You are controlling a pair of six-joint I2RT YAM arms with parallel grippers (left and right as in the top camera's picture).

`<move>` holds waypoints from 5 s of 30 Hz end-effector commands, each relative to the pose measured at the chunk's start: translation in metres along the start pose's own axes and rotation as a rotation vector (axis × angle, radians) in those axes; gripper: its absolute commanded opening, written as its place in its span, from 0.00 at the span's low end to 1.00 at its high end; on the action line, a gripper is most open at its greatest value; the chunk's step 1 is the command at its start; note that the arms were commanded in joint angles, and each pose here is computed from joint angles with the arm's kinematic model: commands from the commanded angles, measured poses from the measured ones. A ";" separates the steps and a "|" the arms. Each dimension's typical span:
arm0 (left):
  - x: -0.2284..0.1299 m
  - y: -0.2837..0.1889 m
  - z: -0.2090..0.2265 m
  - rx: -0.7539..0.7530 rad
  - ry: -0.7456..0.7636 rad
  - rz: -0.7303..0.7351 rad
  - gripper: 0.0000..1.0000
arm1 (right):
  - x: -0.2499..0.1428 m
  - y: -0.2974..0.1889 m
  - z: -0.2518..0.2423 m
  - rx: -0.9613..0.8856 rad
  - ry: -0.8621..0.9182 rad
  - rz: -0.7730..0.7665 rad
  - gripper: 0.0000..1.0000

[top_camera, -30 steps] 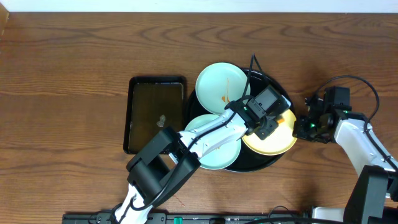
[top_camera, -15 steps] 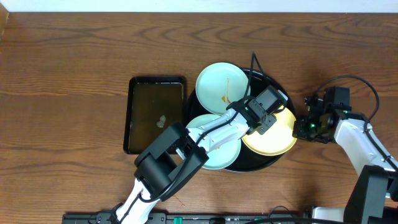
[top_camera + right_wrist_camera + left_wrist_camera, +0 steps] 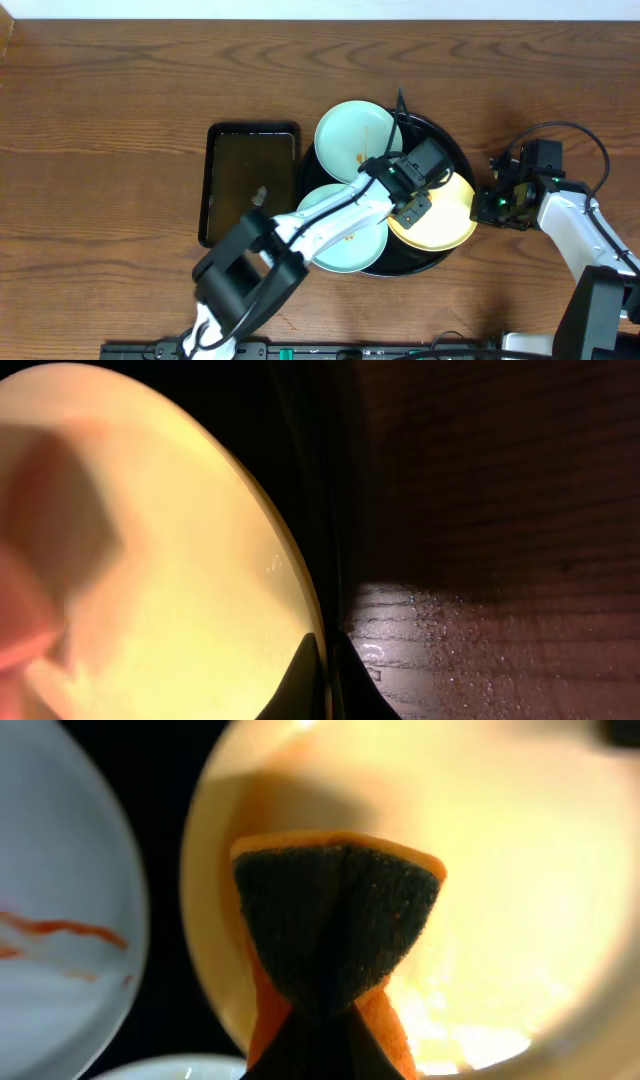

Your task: Clean dirty plates on tray and stack at the side

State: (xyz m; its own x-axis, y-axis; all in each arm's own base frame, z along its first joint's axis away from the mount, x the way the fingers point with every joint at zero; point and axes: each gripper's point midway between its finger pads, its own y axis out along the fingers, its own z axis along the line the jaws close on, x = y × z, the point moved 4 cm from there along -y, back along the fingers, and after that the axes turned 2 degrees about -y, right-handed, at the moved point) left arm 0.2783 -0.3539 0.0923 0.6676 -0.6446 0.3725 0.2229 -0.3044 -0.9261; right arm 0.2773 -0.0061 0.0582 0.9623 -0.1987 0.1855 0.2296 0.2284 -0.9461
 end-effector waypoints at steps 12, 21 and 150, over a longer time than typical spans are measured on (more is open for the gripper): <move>-0.011 -0.152 0.117 0.100 -0.440 -0.161 0.07 | -0.005 0.004 -0.007 -0.028 0.008 0.012 0.11; -0.056 -0.173 0.207 0.211 -0.702 -0.117 0.07 | -0.006 0.007 -0.008 -0.019 0.003 -0.011 0.01; -0.074 -0.172 0.209 0.086 -0.784 -0.051 0.07 | -0.031 -0.004 0.072 -0.042 0.057 -0.198 0.01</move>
State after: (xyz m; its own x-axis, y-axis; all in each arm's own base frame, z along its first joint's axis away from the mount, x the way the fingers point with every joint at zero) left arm 0.3451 -0.0928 0.2071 0.9491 0.0678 0.3075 0.3146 -0.1605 -0.9356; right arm 0.2431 0.1016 0.0627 0.9331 -0.2935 0.2080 0.2944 0.2909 -0.9103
